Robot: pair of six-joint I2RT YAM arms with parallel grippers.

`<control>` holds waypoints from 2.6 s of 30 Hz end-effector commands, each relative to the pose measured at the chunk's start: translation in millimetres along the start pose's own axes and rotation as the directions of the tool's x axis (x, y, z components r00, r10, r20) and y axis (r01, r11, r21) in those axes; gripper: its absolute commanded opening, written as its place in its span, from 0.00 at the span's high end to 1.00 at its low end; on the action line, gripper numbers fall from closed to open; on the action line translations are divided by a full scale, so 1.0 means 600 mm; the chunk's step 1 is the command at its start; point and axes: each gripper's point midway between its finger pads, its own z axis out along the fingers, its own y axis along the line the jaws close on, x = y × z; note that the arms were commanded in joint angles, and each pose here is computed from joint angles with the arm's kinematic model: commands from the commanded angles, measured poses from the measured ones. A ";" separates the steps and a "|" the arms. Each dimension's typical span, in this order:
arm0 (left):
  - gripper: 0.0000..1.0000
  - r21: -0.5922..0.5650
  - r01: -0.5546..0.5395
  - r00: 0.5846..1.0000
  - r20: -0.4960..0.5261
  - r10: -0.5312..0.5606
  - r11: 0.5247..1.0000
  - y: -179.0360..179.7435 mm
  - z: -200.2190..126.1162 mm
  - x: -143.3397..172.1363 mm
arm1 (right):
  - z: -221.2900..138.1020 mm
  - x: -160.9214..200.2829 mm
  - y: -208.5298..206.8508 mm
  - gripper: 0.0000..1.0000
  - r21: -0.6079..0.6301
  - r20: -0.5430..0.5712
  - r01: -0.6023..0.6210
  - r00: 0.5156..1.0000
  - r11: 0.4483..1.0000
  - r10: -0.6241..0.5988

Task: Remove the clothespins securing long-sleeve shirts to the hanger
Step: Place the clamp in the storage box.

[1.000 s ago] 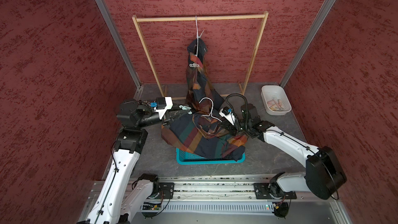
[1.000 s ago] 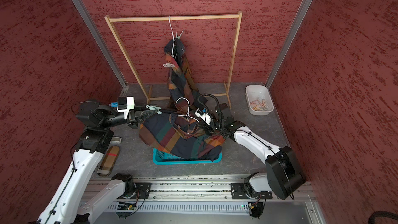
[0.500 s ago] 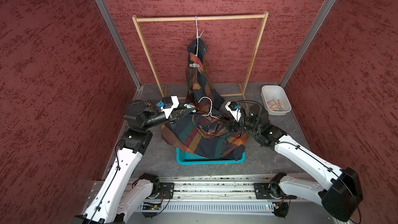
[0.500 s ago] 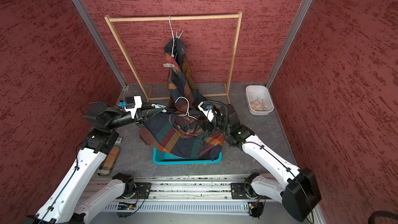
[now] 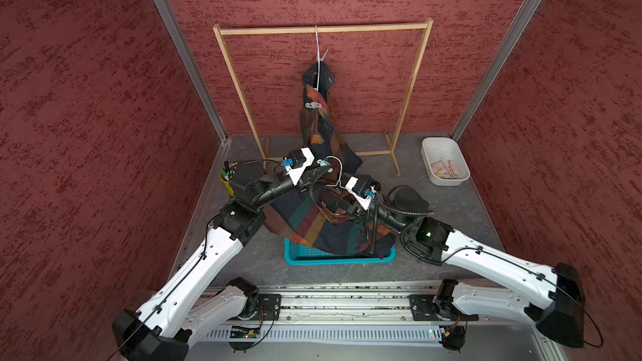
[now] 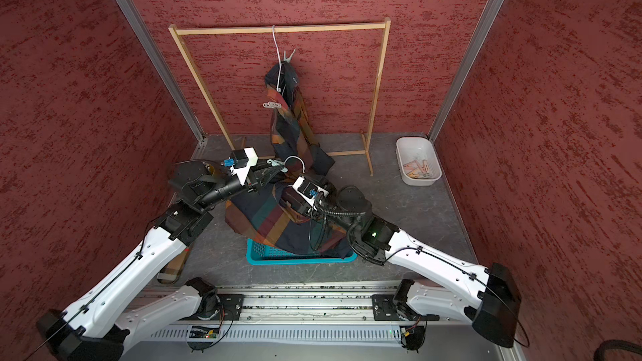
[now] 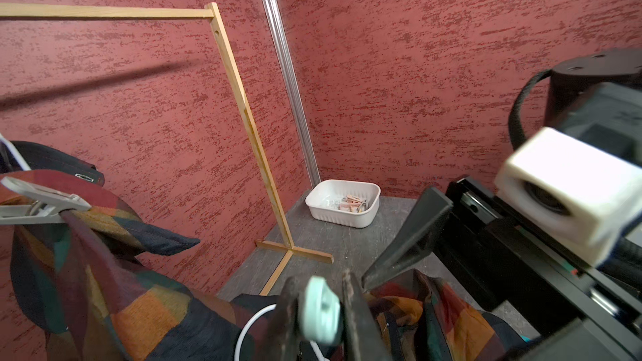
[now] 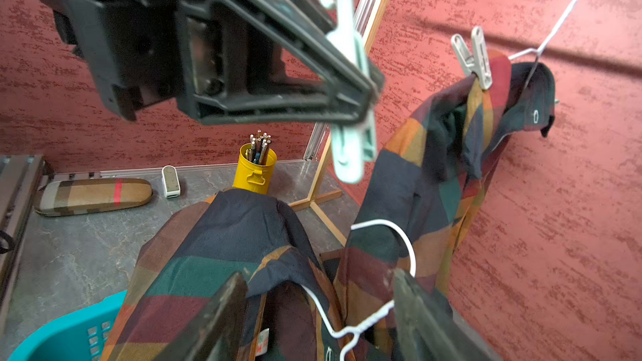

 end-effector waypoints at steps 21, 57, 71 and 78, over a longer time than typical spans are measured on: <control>1.00 -0.097 -0.024 0.999 0.032 0.027 0.995 0.020 0.003 -0.017 | 0.043 -0.100 -0.046 0.58 0.154 0.187 -0.058 0.982 0.986 0.029; 0.95 -0.041 -0.003 1.000 -0.005 0.003 0.999 0.008 0.014 0.006 | 0.092 -0.091 -0.078 1.00 0.178 0.180 -0.102 0.981 0.979 0.069; 0.02 -0.197 0.005 0.998 0.061 0.007 0.980 0.064 -0.049 -0.027 | 0.054 -0.062 -0.139 1.00 0.245 0.152 -0.161 0.980 0.956 0.126; 0.01 -0.316 0.018 0.997 0.077 0.006 0.949 0.103 -0.098 -0.031 | -0.022 0.017 -0.275 1.00 0.440 0.077 -0.265 0.963 0.858 0.258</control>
